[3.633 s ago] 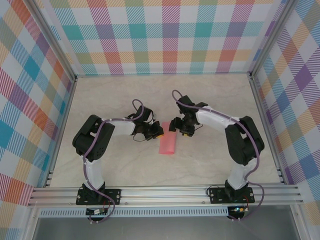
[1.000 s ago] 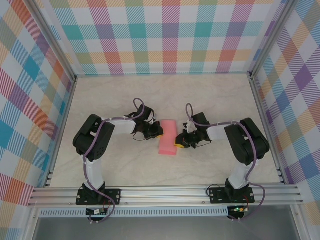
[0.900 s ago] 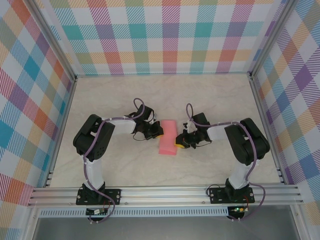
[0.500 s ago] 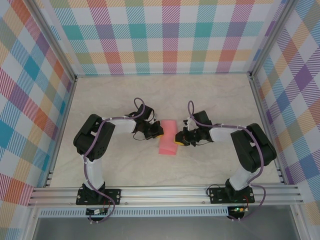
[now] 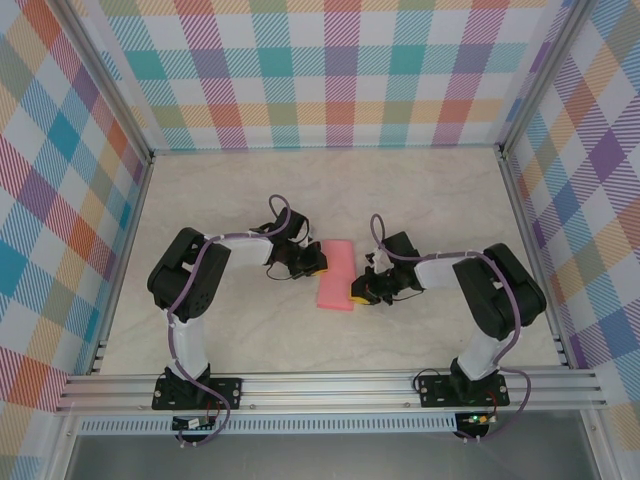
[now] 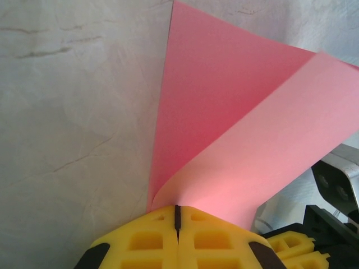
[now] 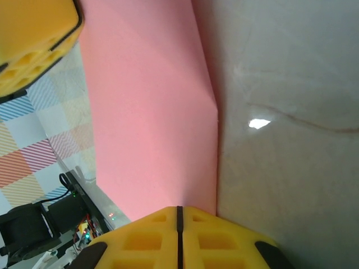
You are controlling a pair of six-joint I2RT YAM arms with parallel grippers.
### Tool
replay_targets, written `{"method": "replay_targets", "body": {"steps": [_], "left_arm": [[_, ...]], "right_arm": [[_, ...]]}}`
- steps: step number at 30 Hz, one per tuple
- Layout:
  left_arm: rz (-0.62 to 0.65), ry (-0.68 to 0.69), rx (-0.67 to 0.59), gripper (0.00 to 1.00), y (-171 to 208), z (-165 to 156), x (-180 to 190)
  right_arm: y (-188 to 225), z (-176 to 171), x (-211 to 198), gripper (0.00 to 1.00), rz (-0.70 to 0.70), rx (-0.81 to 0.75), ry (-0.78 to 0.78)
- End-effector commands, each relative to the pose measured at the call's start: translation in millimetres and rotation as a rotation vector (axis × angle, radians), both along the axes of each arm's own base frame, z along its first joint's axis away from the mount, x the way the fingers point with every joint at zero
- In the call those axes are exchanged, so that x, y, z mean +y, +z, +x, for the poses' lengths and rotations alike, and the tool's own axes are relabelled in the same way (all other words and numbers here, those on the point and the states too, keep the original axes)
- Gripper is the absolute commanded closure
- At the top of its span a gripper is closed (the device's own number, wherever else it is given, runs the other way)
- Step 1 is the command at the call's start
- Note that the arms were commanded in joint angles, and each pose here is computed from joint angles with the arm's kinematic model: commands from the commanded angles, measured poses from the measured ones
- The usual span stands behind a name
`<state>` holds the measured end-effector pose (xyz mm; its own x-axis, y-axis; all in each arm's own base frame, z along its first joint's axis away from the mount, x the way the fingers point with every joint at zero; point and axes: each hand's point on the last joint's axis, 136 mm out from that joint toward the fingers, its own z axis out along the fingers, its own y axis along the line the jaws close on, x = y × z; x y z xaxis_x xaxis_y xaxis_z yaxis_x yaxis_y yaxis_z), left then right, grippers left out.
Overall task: Fold a paper plane with a square sheet of paper (pick it up from the middle)
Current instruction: Fold the square sheet of paper in half at the center of the table.
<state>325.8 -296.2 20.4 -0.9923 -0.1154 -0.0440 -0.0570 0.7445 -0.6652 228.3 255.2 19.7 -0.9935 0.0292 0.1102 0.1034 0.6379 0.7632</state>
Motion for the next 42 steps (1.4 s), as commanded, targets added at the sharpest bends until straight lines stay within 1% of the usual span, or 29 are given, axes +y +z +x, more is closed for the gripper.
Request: {"method": "replay_targets", "body": {"steps": [1, 3, 6, 14, 17, 21, 26, 29, 35, 38, 42], "left_arm": [[0.081, -0.017, 0.079, 1.00, -25.2, -16.8, 10.6], [0.081, -0.014, 0.078, 1.00, -25.0, -16.3, 10.6], [0.080, -0.014, 0.076, 1.00, -24.4, -15.4, 10.0], [0.078, -0.016, 0.073, 1.00, -23.9, -14.7, 9.5], [0.078, -0.018, 0.075, 1.00, -24.8, -15.3, 9.4], [0.078, -0.017, 0.073, 1.00, -24.9, -14.6, 9.4], [0.076, -0.019, 0.074, 1.00, -24.3, -14.5, 8.7], [0.076, -0.019, 0.076, 1.00, -25.2, -14.5, 8.6], [0.077, -0.021, 0.081, 1.00, -26.8, -15.5, 8.7], [0.078, -0.021, 0.082, 1.00, -27.5, -15.4, 8.8], [0.076, -0.023, 0.082, 1.00, -27.5, -14.8, 8.2]], "right_arm": [[19.7, -2.7, 5.3, 0.92, 0.019, -0.033, 0.031], [27.5, -4.1, 8.3, 0.92, 0.035, -0.044, 0.033], [28.5, -8.0, 9.2, 0.92, 0.029, -0.047, 0.040], [-7.9, -24.3, -0.2, 0.92, -0.063, 0.017, 0.056], [-15.2, -27.5, -4.2, 0.92, -0.085, 0.031, 0.054], [-4.7, -25.6, -3.8, 0.92, -0.081, 0.009, 0.056], [26.5, -21.9, 3.0, 0.91, -0.013, -0.055, 0.065], [31.4, -23.2, 3.7, 0.90, 0.002, -0.067, 0.070], [15.7, -26.9, 7.1, 0.90, 0.010, -0.017, 0.082], [2.3, -31.6, 3.4, 0.90, -0.021, 0.010, 0.088], [-19.2, -41.3, -10.1, 0.90, -0.113, 0.056, 0.086]]}}
